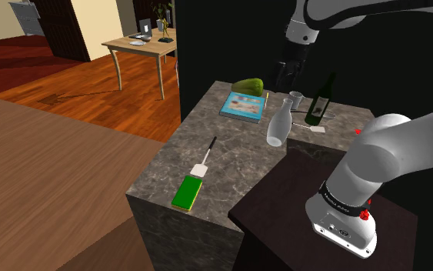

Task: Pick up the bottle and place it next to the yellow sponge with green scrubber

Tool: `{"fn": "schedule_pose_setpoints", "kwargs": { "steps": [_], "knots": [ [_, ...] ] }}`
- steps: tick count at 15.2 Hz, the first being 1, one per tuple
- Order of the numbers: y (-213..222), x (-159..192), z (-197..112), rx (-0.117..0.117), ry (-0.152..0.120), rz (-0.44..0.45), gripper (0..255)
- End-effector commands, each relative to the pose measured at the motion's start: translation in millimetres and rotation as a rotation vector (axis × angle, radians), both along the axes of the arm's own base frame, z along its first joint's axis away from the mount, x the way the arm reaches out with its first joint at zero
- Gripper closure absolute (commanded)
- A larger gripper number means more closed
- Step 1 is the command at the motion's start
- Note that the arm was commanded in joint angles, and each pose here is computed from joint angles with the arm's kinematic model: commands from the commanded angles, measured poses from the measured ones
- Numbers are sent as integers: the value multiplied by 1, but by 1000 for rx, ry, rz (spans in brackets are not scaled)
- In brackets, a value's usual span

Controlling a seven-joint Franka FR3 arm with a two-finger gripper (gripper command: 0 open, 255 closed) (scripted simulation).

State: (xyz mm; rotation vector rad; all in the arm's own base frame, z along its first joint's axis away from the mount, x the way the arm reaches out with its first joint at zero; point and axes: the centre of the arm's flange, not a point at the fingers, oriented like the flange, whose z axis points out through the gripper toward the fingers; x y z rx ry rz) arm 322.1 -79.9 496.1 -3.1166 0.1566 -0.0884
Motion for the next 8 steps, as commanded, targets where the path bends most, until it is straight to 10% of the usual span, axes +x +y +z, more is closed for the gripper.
{"fn": "schedule_pose_setpoints", "kwargs": {
  "steps": [1, 8],
  "knots": [
    [-22, -2, -15, -4, -9, 3, 0],
    [-98, -4, -66, -16, -36, 6, 0]
  ]
}}
